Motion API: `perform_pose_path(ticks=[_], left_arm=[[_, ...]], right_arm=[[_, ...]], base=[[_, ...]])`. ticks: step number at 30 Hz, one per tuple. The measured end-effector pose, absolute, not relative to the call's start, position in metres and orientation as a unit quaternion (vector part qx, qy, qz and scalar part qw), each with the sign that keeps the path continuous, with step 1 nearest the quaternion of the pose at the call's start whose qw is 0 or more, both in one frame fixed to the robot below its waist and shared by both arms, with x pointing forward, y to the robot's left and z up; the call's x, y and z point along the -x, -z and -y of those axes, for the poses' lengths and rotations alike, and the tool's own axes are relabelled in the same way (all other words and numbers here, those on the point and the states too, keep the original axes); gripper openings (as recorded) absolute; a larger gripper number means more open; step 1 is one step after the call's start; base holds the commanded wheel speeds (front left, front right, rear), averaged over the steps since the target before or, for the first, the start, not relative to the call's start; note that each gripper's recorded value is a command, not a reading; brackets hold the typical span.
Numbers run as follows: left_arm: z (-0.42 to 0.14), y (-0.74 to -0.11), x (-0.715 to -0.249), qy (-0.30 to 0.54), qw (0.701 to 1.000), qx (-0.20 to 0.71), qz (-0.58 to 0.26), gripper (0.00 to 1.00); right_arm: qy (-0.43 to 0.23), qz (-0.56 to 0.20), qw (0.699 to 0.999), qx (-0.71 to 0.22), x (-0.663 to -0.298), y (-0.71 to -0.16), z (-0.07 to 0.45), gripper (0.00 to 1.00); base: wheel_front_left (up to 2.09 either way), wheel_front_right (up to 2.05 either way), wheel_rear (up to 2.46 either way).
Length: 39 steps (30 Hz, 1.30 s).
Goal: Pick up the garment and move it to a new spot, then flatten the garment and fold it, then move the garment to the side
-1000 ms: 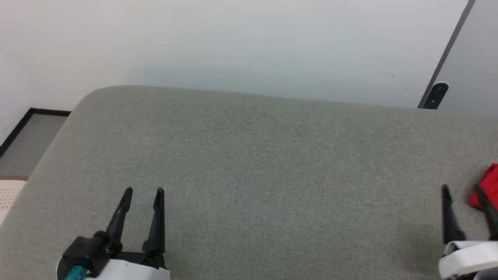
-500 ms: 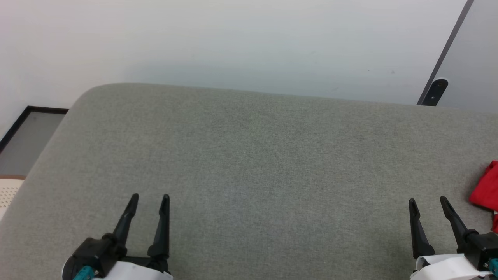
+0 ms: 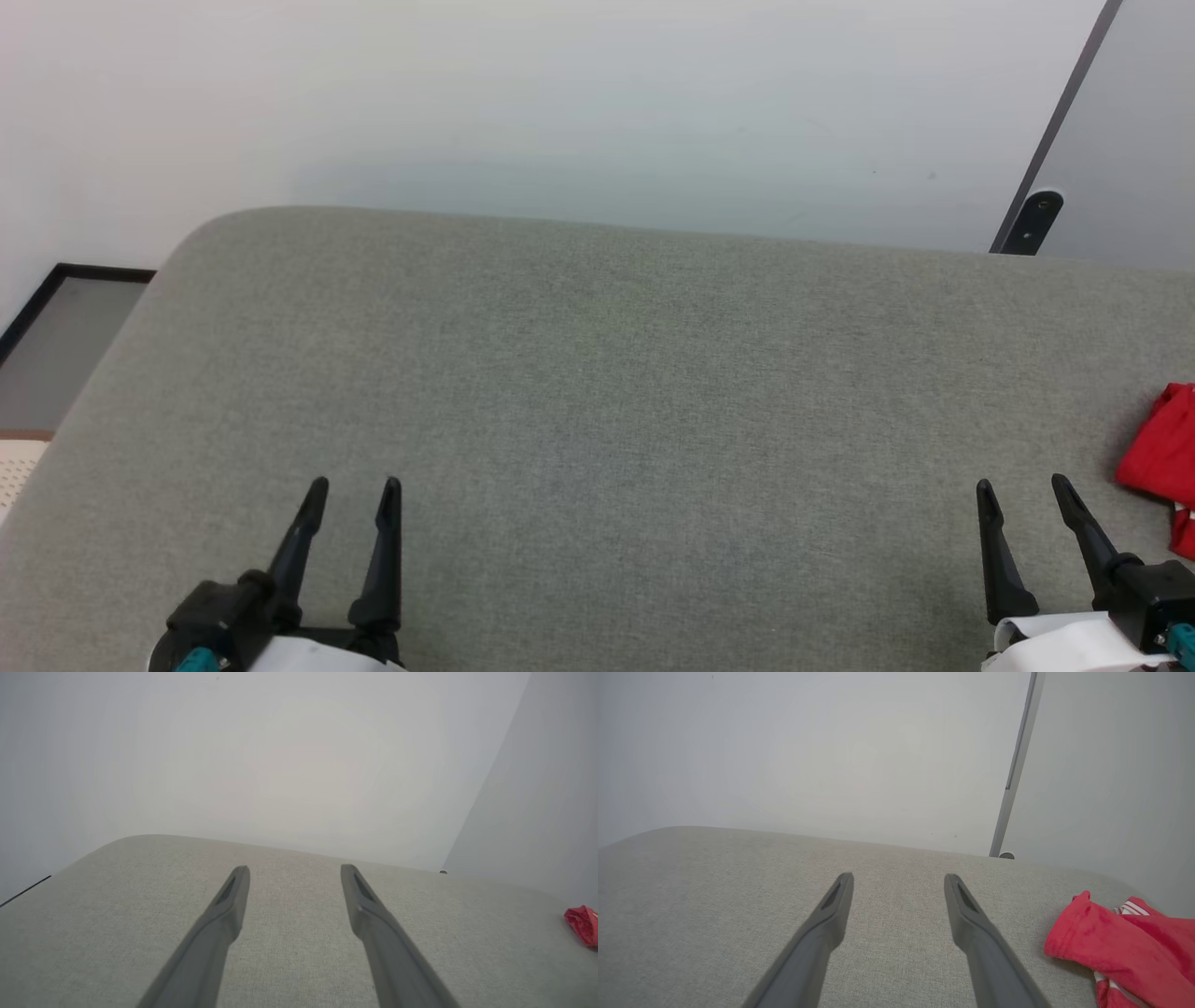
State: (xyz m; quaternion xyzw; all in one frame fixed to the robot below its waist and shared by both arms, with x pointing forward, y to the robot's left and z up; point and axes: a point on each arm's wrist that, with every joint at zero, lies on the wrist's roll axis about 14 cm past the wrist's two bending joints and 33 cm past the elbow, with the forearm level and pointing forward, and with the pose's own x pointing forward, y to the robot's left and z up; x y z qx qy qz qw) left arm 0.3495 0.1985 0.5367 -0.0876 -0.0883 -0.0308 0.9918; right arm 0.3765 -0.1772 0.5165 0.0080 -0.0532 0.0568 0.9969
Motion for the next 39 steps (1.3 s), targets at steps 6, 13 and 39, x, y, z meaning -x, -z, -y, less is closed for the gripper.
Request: perform_pose_path(ticks=[6,13,39], left_arm=[[-0.197,-0.528,-0.349,0.032,0.992,0.098,0.074,0.00],[-0.194,-0.506,-0.343,0.023,0.990,0.134,0.038,0.00],[-0.207,-0.499,-0.356,-0.016,0.943,0.333,0.013,0.00]], right_arm=[[-0.053,0.050,0.997,-0.009,-0.375,-0.514,0.179,0.00],[-0.040,0.006,0.998,-0.044,-0.368,-0.490,0.182,0.00],[0.007,-0.015,0.961,-0.276,-0.373,-0.487,0.195,0.00]], base=[[0.00,0.00,0.00],[0.00,0.00,0.00],[0.00,0.00,0.00]])
